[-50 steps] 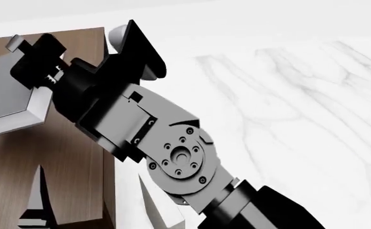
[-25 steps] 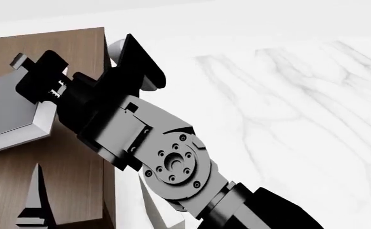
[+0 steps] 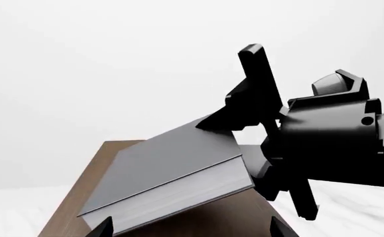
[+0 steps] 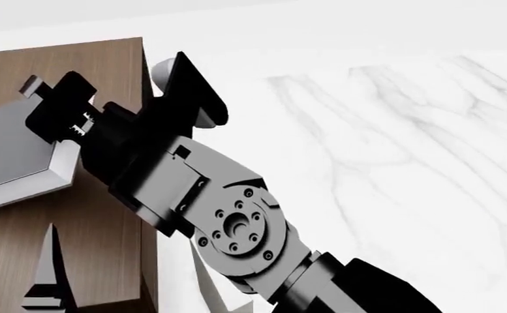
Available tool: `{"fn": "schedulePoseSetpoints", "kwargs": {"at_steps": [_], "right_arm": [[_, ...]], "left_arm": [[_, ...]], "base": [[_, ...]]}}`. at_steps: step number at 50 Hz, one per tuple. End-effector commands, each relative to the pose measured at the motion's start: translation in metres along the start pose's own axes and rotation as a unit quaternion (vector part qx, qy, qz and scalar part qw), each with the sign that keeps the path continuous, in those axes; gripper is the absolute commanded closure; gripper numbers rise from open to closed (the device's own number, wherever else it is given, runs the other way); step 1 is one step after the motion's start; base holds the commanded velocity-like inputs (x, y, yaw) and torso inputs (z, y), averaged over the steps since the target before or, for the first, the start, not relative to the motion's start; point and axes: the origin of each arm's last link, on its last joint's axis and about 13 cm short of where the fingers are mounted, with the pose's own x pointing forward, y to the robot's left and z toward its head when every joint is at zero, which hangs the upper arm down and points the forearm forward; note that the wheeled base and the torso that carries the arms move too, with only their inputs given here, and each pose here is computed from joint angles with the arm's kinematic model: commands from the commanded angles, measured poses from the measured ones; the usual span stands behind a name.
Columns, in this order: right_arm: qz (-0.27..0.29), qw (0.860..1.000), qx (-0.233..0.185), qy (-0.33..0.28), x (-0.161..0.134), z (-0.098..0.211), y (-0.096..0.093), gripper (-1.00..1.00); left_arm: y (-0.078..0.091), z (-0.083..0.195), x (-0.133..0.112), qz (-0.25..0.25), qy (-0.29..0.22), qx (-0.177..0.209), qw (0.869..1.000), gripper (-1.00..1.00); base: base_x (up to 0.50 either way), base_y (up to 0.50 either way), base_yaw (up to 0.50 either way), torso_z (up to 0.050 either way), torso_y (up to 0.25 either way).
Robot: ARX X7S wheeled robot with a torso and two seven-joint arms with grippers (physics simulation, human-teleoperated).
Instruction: Pick up the book in the middle and place it on the cabinet shelf.
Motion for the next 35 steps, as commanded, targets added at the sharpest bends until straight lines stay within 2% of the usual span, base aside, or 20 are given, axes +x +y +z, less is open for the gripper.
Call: {"fn": "schedulePoseSetpoints", "kwargs": {"at_steps": [1,15,24,35], "right_arm": [[-0.007,1.0,-0.02,-0.021,0.001,0.005,-0.005,-1.0],[-0.003,0.999,-0.026,-0.027,-0.001,0.006,-0.003,-1.0],[-0.002,0.999,-0.015,-0.045,-0.011,0.016,-0.01,-1.0],[0.002,0.995,0.017,-0.093,-0.033,0.035,-0.024,-1.0]], "left_arm": [[0.0,0.0,-0.001,0.0,0.0,0.0,1.0,-1.0],[-0.001,0.0,0.0,-0.003,0.002,-0.001,1.0,-1.0],[-0.001,-0.003,0.0,-0.004,0.006,-0.001,1.0,-1.0],[-0.002,-0.004,0.0,-0.005,0.008,0.001,1.0,-1.0]], "base": [[0.0,0.0,0.0,0.0,0.0],[0.0,0.0,0.0,0.0,0.001],[0.0,0.0,0.0,0.0,0.0],[0.0,0.0,0.0,0.0,0.001]]}}
